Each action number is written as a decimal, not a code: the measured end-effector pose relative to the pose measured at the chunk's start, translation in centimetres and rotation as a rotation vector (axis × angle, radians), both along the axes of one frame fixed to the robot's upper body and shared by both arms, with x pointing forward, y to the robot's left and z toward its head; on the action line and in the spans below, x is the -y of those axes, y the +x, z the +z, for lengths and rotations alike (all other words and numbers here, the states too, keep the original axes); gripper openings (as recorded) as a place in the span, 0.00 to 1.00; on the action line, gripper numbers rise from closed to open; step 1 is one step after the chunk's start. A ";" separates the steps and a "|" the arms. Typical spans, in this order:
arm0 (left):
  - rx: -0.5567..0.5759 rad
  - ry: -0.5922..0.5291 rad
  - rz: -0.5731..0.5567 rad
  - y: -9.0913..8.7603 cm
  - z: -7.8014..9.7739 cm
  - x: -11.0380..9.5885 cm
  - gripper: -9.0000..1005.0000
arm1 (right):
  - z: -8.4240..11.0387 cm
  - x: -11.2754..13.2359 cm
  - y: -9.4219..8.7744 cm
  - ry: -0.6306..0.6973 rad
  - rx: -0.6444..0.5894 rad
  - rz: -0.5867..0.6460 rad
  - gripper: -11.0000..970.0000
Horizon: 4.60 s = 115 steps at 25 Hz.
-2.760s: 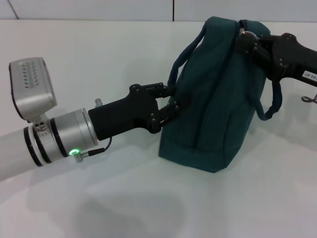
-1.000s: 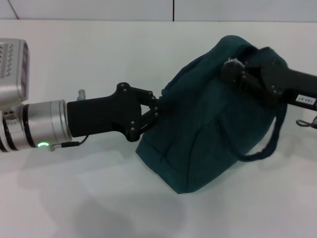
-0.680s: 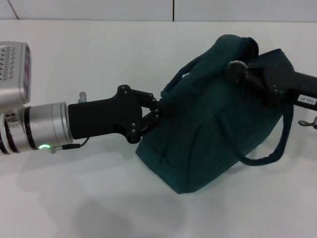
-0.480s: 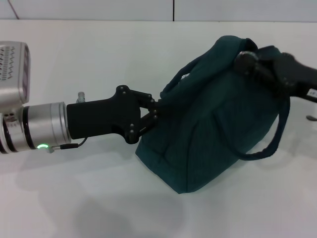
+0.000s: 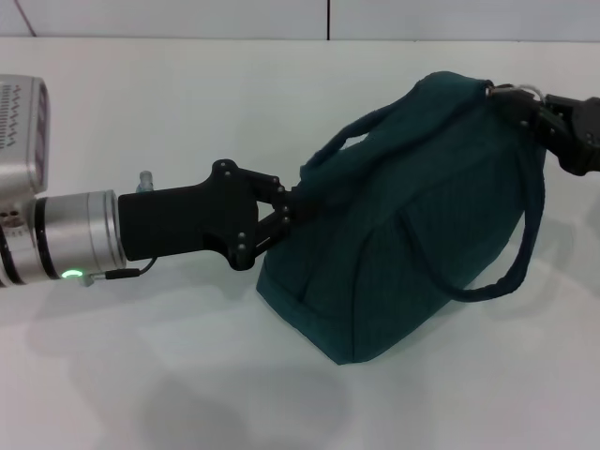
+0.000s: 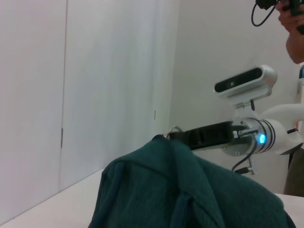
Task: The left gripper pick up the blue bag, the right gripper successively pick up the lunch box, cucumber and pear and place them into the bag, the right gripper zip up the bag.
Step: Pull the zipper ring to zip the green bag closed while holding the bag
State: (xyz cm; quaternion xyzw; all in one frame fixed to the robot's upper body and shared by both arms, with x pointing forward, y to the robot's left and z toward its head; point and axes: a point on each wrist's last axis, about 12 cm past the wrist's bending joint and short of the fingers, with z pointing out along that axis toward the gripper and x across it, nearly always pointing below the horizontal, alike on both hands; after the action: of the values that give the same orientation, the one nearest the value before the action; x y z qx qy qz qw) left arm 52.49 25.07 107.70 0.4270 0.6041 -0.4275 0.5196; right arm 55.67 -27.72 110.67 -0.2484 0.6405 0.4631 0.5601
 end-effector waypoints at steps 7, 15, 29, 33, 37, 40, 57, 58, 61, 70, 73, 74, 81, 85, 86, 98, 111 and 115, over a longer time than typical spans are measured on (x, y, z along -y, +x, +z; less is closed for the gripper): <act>0.006 0.007 -0.007 0.0 0.1 -0.1 0.14 | -0.7 0.1 0.0 -0.029 -0.018 -0.039 0.02; 0.012 0.019 -0.042 -0.2 0.2 0.0 0.15 | 0.3 0.5 0.2 0.009 0.025 -0.036 0.02; 0.031 0.016 -0.040 -0.3 0.2 -0.2 0.16 | 0.6 1.8 0.8 0.004 0.029 -0.105 0.02; 0.061 -0.056 0.041 -0.1 0.2 0.6 0.17 | 0.5 1.3 0.8 -0.009 0.026 -0.080 0.02; 0.074 -0.088 0.077 0.1 0.4 0.8 0.17 | 0.6 1.1 0.7 -0.007 0.029 -0.064 0.02; 0.064 -0.101 0.075 0.6 1.0 0.8 0.20 | 0.7 0.9 0.4 0.002 0.040 -0.034 0.02; 0.055 -0.031 0.025 2.9 3.5 1.9 0.56 | 2.6 -0.8 -0.6 -0.006 0.155 0.214 0.02; 0.057 -0.027 0.029 3.1 3.5 2.0 0.56 | 2.8 -1.0 -0.6 -0.003 0.161 0.233 0.02; 0.060 -0.011 0.043 3.5 3.6 2.0 0.56 | 3.2 -1.4 -0.7 0.009 0.177 0.278 0.02; 0.066 0.013 0.067 4.1 3.5 2.3 0.55 | 3.6 -1.5 -0.7 -0.008 0.192 0.313 0.02; 0.069 -0.001 0.036 3.8 3.8 2.4 0.55 | 3.0 -1.2 -0.5 -0.035 0.166 0.273 0.02; 0.068 -0.004 0.028 3.7 3.9 2.3 0.55 | 2.5 -0.9 -0.7 -0.042 0.149 0.255 0.02; 0.064 -0.008 0.003 3.5 4.0 2.2 0.55 | 1.5 0.1 -2.3 -0.019 0.120 0.234 0.02; 0.056 0.016 -0.007 3.4 3.7 2.4 0.54 | 1.3 0.7 -3.4 0.014 0.114 0.244 0.02; 0.054 0.020 -0.008 3.3 3.6 2.5 0.54 | 1.2 0.8 -3.6 0.020 0.112 0.244 0.02; 0.015 0.032 0.003 2.9 2.4 2.9 0.53 | -0.1 3.3 -5.2 0.020 0.026 0.164 0.02; 0.001 0.028 0.007 2.7 2.2 2.9 0.52 | -0.8 4.7 -6.0 -0.013 -0.060 0.178 0.02; 0.000 0.027 0.008 2.7 2.2 2.9 0.52 | -0.2 6.1 -6.5 0.007 -0.039 0.146 0.02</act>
State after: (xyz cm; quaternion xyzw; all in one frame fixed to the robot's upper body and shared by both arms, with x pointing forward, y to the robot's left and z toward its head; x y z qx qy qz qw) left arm 55.21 22.21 109.87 0.4316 0.6115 -0.4173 0.5155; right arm 49.18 -33.80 110.43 -0.2836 0.6299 0.5098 0.5128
